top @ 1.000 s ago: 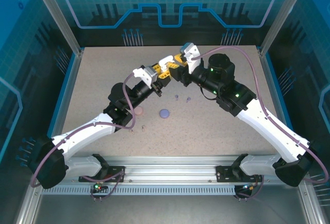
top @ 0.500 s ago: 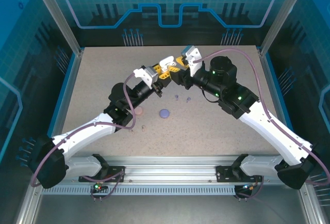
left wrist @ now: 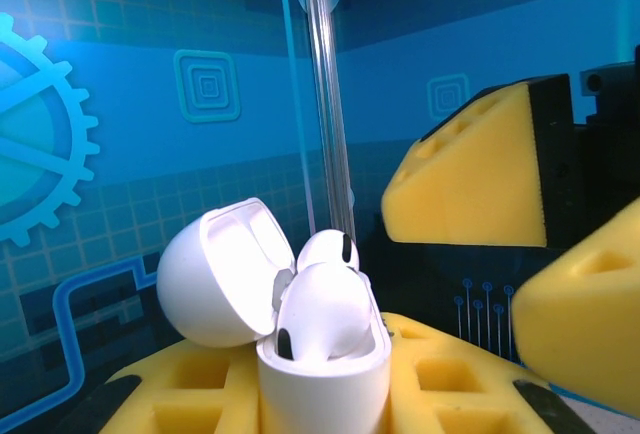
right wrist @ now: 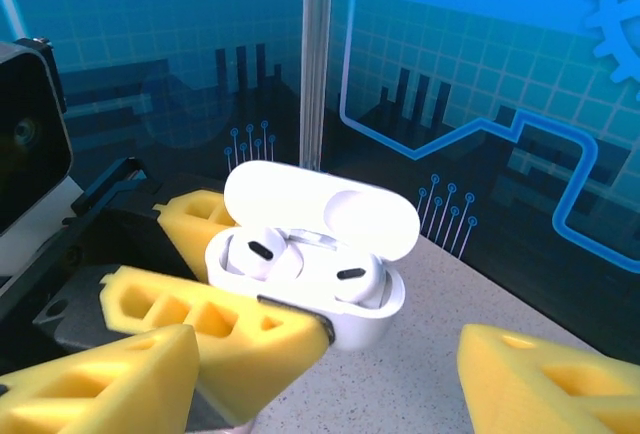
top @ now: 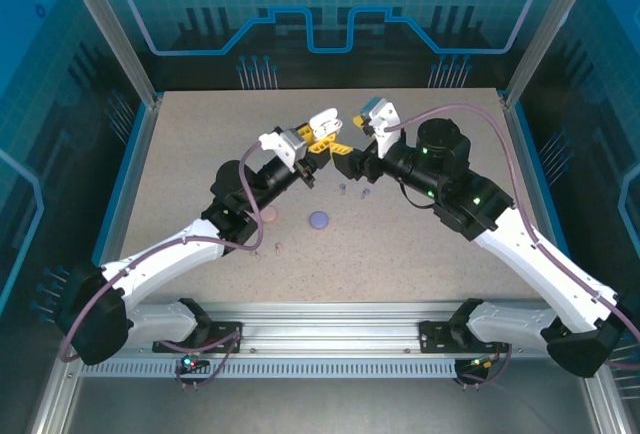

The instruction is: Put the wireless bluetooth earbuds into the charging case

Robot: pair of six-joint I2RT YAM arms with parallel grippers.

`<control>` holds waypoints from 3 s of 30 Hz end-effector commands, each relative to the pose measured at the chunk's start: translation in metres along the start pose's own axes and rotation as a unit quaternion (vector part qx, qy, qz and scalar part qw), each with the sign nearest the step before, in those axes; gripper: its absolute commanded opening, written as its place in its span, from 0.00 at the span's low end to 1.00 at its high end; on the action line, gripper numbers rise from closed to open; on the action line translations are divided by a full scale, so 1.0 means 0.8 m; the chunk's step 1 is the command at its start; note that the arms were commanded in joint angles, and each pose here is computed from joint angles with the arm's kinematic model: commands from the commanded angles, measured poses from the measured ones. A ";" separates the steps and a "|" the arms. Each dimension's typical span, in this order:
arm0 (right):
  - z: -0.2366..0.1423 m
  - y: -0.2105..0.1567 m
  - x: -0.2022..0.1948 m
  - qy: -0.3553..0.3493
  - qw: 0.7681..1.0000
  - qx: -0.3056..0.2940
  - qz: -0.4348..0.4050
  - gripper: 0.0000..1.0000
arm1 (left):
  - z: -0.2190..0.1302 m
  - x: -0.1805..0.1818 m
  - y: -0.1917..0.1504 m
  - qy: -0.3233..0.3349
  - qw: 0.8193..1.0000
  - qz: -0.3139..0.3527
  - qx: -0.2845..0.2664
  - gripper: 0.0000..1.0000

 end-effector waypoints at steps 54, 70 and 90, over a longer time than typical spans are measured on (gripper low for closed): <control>0.087 0.002 -0.026 0.034 0.936 0.293 0.191 0.00 | -0.015 -0.023 -0.013 -0.068 0.998 -0.019 0.003 0.00; 0.053 0.013 -0.038 -0.012 0.948 0.259 0.185 0.04 | -0.012 -0.024 -0.015 -0.073 0.997 -0.023 0.006 0.00; 0.096 0.019 -0.049 0.006 0.941 0.276 0.195 0.04 | -0.003 -0.026 -0.015 -0.084 0.996 -0.019 0.010 0.00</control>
Point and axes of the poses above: each hand's point on the last joint's axis, 136 mm out from that joint toward the fingers, its own z axis out along the fingers, its own x axis along the line the jaws close on, y = z × x, the point moved 6 cm from there along -z, back along the fingers, and after that the axes turned 1 degree about -z, right-handed, at the moved point
